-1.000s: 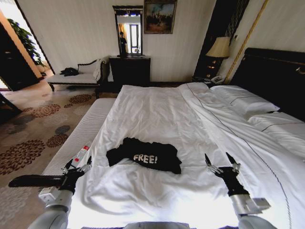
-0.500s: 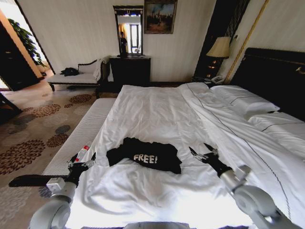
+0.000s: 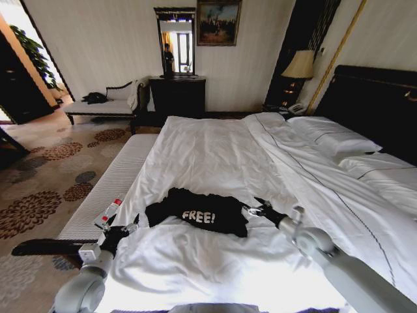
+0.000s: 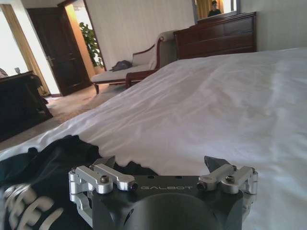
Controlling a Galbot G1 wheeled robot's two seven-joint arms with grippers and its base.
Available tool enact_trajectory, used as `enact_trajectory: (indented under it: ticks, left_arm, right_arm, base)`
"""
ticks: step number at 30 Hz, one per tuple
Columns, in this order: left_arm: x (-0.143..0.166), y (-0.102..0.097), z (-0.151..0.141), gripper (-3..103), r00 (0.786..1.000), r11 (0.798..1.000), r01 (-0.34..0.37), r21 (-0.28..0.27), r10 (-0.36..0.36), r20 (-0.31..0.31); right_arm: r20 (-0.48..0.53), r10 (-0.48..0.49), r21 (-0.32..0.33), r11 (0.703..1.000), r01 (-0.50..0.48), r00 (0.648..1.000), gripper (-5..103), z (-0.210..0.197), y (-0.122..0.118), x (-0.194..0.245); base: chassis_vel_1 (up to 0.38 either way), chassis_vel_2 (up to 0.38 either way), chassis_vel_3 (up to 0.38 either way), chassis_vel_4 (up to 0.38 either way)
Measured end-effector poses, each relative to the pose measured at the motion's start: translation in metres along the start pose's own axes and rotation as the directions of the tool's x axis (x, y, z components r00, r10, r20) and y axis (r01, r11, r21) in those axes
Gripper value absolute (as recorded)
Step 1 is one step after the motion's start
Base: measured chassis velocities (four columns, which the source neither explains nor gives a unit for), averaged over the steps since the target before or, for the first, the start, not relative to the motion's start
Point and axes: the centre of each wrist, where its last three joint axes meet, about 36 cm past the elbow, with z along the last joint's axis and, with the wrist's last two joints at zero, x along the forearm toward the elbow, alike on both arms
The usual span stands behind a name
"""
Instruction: Fold the clothes on the bed.
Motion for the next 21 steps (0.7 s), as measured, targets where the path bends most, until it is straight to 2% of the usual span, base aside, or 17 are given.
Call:
enact_trajectory:
  ticks: [3, 8, 13, 21]
  left_arm:
    - [-0.001, 0.001, 0.003, 100, 1.000, 1.000, 0.003, 0.000, -0.003, -0.009]
    - [-0.001, 0.004, 0.007, 100, 1.000, 1.000, 0.012, 0.002, -0.012, -0.017]
    - [-0.001, 0.006, 0.008, 100, 1.000, 1.000, 0.018, 0.003, -0.018, -0.018]
    - [0.002, 0.007, 0.010, 100, 1.000, 1.000, 0.025, 0.007, -0.025, -0.020]
  right_arm:
    - [-0.039, -0.031, -0.031, 0.999, 0.030, 0.999, 100, 0.001, -0.014, -0.036]
    - [-0.067, -0.043, -0.040, 0.998, 0.041, 0.997, 100, -0.006, -0.028, -0.073]
    - [-0.084, -0.047, -0.039, 0.998, 0.043, 0.995, 100, -0.007, -0.037, -0.094]
    - [-0.124, -0.050, -0.022, 0.999, 0.048, 0.991, 100, 0.008, -0.047, -0.093]
  base:
    - [0.000, 0.000, 0.000, 0.000]
    - [0.000, 0.000, 0.000, 0.000]
    - [0.000, 0.000, 0.000, 0.000]
    - [0.000, 0.000, 0.000, 0.000]
